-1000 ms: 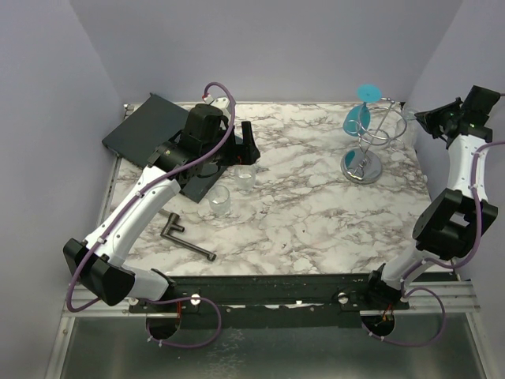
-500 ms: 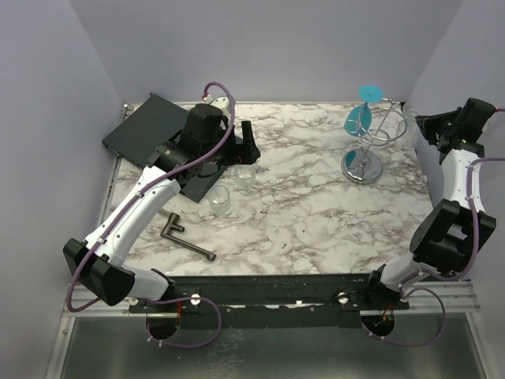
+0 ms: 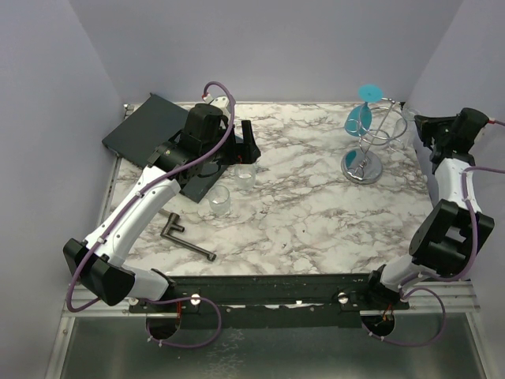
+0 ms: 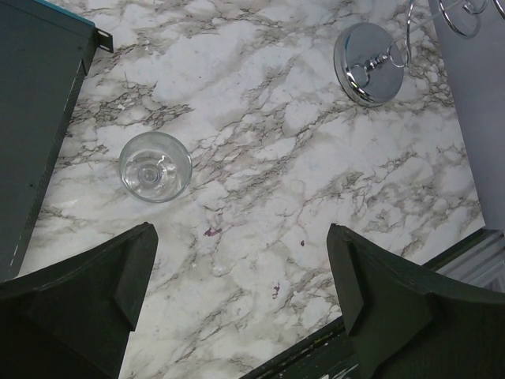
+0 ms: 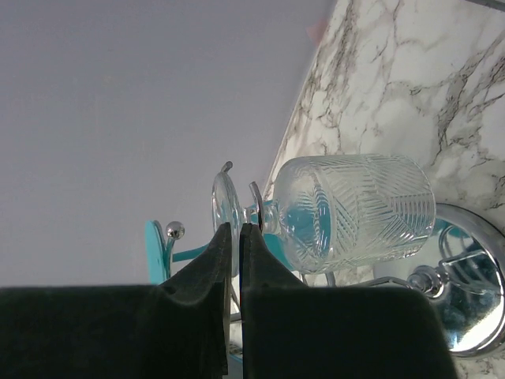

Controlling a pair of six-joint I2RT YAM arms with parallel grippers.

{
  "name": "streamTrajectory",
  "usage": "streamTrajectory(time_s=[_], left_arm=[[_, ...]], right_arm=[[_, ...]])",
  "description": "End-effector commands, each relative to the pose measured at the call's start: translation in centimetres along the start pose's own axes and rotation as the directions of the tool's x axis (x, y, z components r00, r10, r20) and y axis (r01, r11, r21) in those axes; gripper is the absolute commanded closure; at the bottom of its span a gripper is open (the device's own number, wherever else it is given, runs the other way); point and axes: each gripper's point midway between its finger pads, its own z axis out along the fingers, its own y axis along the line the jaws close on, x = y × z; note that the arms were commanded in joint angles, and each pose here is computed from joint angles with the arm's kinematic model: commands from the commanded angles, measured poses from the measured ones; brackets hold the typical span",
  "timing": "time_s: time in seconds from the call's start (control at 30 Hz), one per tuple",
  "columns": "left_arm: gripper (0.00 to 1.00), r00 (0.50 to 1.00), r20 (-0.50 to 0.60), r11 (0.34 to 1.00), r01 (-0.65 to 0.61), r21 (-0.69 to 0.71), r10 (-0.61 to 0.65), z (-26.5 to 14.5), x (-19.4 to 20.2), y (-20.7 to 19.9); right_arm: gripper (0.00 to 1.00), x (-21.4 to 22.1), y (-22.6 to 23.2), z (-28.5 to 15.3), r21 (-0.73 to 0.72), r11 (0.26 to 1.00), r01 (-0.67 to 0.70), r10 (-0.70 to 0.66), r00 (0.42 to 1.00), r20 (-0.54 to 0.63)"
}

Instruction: Take the wine glass off the wine glass rack

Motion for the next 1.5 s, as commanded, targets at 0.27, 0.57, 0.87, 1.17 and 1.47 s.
streamTrajectory(time_s=[0.27,0.57,0.87,1.17,1.47], left_arm=[[0.03,0.999,0.032,1.000,0.003,0.029,-0.004,-0.4,-0.8,-0.6],[0.03,0.999,0.033,0.999,0.004,0.031,-0.005,-0.3,-0.9,-0.7],[0.03,0.999,0.036,0.999,0.004,0.032,-0.005,-0.4,-1.0,-0.7],[0.03,0.999,0.035,1.000,0.004,0.031,-0.005,-0.4,-1.0,-0.7],[0.03,0.999,0.036,0.999,0.004,0.034,-0.005,-0.2,-1.2,-0.9]], right_arm=[[0.99,-2.1,3.9,-1.9,-0.172,0.984,-0.041,0.060,0.992,0.107],[1.00,-2.5,4.1,-1.8,-0.195,0.980,-0.047,0.073,0.989,0.131],[1.00,-2.6,4.1,-1.3,-0.214,0.974,-0.067,0.097,0.986,0.132],[0.99,-3.4,4.1,-0.9,-0.225,0.971,-0.080,0.119,0.979,0.165],[1.00,-4.4,4.5,-0.5,-0.229,0.970,-0.083,0.132,0.970,0.205]])
